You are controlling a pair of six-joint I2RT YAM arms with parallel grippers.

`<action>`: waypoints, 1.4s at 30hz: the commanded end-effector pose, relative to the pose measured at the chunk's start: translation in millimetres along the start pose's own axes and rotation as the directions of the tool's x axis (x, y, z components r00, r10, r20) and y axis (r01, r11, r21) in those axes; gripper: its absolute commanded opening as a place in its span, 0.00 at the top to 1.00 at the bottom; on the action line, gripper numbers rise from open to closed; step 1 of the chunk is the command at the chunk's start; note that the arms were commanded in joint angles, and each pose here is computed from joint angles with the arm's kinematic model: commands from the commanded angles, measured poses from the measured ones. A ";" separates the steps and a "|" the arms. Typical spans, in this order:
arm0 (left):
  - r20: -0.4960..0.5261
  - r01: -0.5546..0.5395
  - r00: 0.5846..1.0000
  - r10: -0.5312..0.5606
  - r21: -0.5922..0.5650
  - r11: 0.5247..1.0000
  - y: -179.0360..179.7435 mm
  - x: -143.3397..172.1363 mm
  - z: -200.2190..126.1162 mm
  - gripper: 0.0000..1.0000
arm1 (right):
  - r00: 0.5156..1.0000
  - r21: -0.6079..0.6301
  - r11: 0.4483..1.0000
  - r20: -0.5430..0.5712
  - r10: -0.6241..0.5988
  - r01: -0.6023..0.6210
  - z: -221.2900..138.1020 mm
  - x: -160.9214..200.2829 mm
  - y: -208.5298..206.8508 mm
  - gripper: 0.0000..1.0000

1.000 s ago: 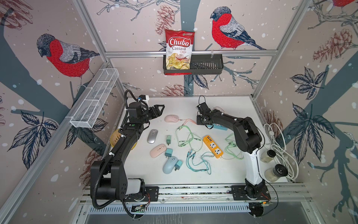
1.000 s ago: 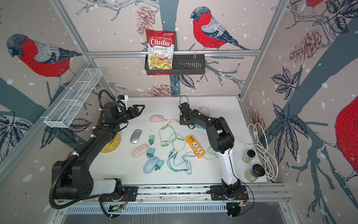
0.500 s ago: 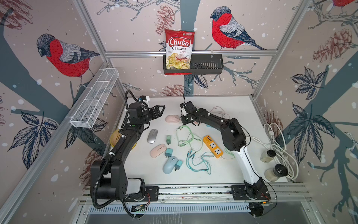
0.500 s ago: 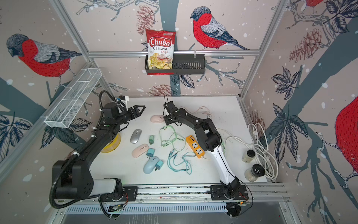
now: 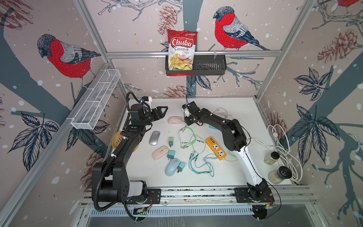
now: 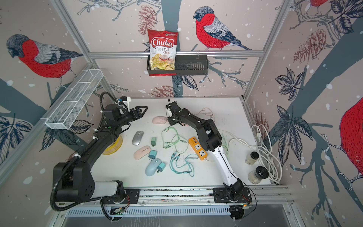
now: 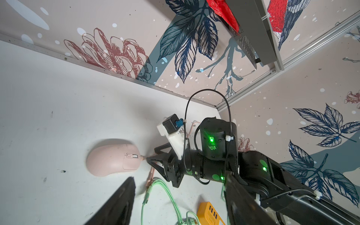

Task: Unplug the wireless mouse
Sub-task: Pick up the mouse from the center of the board.

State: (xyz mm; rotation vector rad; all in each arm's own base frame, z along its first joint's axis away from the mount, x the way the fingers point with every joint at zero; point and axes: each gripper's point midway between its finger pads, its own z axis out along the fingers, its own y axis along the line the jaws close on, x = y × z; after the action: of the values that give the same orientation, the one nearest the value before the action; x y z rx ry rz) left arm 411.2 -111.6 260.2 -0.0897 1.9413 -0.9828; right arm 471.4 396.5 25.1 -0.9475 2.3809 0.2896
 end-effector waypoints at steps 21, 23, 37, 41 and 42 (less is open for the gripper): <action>0.021 -0.029 0.999 0.028 0.052 0.998 -8.2 -7.9 0.1 0.28 | 0.984 -0.179 0.972 -0.064 -0.167 0.153 -9.1 50.1 66.1 0.72; 0.023 -0.026 0.999 0.025 0.052 0.998 -7.3 -8.6 -0.1 0.28 | 0.981 -0.147 0.975 -0.076 -0.178 0.165 -6.2 50.0 63.9 0.78; 0.021 -0.027 0.999 0.026 0.053 0.998 -5.3 -7.9 0.0 0.28 | 0.994 -0.065 0.992 0.036 -0.106 0.108 -54.4 -14.3 38.4 1.00; 0.023 -0.045 0.999 0.042 0.117 0.992 -13.9 -4.3 -0.8 0.31 | 0.990 -0.052 0.997 0.133 -0.043 0.051 -106.4 -44.5 27.6 1.00; 0.022 -0.049 0.999 0.047 0.142 0.989 -17.4 -3.4 -0.8 0.33 | 0.988 -0.053 0.998 0.153 -0.025 0.034 -117.1 -48.7 25.5 1.00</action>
State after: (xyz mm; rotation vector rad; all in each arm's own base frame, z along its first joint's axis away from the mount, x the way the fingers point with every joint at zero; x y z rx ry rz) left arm 409.0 -113.9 256.8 -0.0520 1.9260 -1.0298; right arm 435.7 401.4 121.4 -1.0249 2.2417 0.3669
